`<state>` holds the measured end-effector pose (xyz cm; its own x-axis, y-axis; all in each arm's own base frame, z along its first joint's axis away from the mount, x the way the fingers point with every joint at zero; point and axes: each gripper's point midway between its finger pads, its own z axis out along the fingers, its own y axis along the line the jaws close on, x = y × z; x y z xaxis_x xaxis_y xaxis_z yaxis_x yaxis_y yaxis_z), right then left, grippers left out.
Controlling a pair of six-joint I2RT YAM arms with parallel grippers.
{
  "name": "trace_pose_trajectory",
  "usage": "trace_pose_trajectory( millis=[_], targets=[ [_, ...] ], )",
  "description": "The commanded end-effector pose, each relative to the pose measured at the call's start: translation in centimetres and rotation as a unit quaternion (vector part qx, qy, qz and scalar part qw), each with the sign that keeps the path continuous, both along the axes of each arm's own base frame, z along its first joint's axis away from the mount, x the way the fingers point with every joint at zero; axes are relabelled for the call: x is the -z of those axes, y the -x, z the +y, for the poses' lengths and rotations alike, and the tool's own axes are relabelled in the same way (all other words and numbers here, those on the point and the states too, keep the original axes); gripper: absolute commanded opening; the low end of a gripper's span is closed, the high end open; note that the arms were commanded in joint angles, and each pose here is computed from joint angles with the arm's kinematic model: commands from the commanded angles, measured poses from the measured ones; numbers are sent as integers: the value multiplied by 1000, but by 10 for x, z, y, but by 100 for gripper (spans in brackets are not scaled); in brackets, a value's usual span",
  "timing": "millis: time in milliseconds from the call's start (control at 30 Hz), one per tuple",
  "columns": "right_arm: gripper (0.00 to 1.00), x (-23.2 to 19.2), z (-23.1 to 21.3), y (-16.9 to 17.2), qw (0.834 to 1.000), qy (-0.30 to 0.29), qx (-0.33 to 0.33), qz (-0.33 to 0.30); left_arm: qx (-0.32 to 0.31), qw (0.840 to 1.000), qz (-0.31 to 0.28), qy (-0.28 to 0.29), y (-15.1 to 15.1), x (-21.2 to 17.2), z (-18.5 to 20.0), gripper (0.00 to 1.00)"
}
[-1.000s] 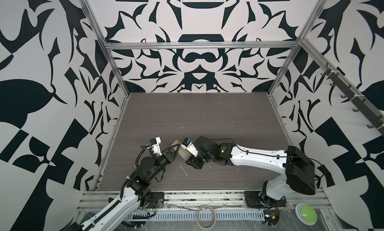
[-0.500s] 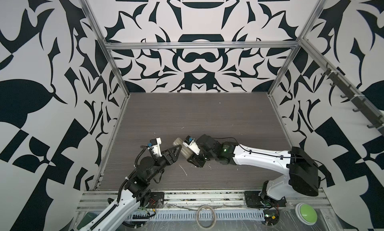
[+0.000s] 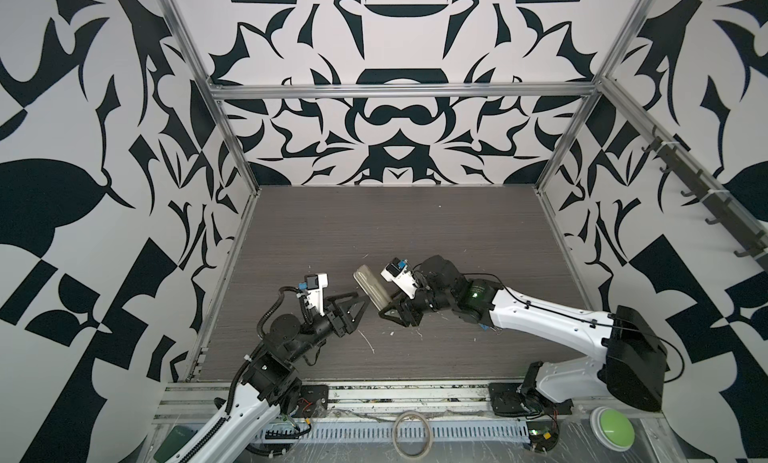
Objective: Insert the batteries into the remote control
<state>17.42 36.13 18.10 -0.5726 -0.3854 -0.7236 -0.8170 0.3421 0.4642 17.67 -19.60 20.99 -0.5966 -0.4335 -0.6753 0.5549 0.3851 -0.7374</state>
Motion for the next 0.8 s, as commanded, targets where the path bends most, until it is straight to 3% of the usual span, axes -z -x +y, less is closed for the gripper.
trace_pose_trajectory(
  millis=[0, 433, 767],
  targets=[
    [1, -48, 9, 9, 994, -104, -36, 5, 37, 997, -64, 10, 9, -35, -9, 84],
    [0, -86, 3, 34, 976, -195, -100, 1, 112, 986, -118, 37, 16, -79, -33, 84],
    [0, -92, 5, 32, 967, -226, -114, 26, 122, 984, -126, 44, 22, -88, -32, 74]
  ],
)
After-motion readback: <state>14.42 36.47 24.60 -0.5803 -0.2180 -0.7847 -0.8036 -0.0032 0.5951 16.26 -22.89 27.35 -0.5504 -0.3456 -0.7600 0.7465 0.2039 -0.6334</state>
